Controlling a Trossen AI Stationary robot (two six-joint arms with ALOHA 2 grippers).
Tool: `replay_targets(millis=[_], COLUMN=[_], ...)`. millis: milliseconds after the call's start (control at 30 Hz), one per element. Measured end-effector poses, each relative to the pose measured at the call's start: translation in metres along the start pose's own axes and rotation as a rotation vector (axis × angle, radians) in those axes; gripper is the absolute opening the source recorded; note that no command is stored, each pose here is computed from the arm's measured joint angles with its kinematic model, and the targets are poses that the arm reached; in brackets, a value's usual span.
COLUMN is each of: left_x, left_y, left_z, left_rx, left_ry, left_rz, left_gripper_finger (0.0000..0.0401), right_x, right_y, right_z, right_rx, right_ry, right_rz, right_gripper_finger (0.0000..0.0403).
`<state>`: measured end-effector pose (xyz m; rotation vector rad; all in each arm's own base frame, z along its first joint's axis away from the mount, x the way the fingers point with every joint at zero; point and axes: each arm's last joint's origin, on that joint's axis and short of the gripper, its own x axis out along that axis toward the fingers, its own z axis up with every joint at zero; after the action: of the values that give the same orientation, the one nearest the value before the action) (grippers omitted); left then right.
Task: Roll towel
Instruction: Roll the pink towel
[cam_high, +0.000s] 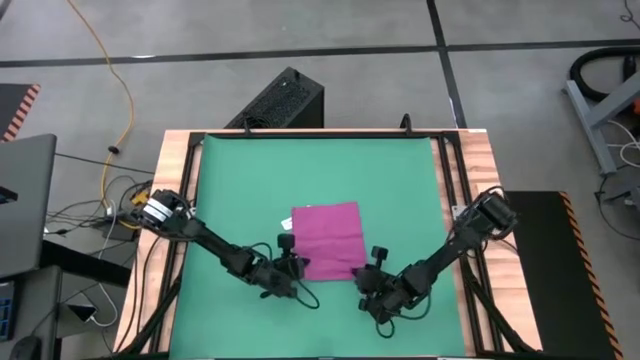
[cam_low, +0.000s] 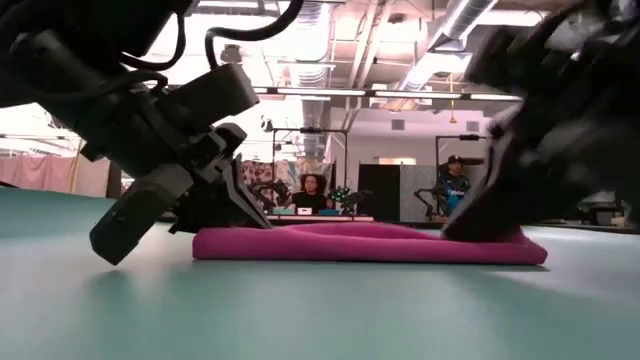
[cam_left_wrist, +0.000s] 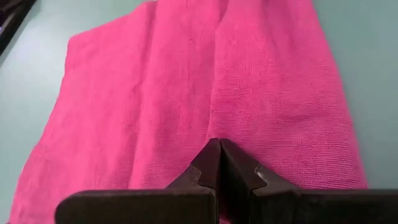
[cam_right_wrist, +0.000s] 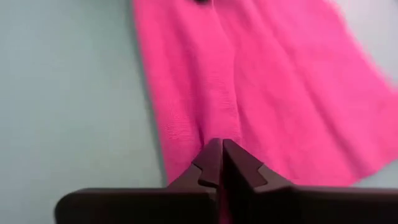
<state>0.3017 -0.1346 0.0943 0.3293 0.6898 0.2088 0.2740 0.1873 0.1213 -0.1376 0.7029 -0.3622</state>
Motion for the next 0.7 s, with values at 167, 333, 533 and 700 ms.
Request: replay_targets(millis=[167,333,533,700], left_x=[-0.005,-0.009,-0.009,-0.009], left_y=[-0.006,-0.011,-0.011,-0.009], left_z=[-0.002,-0.004,-0.007,-0.01], left_rx=[0.016,0.029,0.065,0.079], left_ry=[0.003,0.005,0.035,0.063], left_rz=[-0.016,-0.01,0.007,0.013], left_gripper_finger=[0.0,0.0,0.0,0.0], right_x=[-0.029,-0.056,-0.049,-0.023], right_y=[-0.009,-0.01,0.004,0.015], right_z=[0.018,0.028,0.011,-0.005], right_rx=[-0.077,-0.147,-0.227,-0.363], right_ry=[-0.055,-0.133,-0.154,-0.15], right_rz=[0.006,0.061,0.143,0.114], right_gripper_finger=[0.0063,0.0091,0.0157,0.0231])
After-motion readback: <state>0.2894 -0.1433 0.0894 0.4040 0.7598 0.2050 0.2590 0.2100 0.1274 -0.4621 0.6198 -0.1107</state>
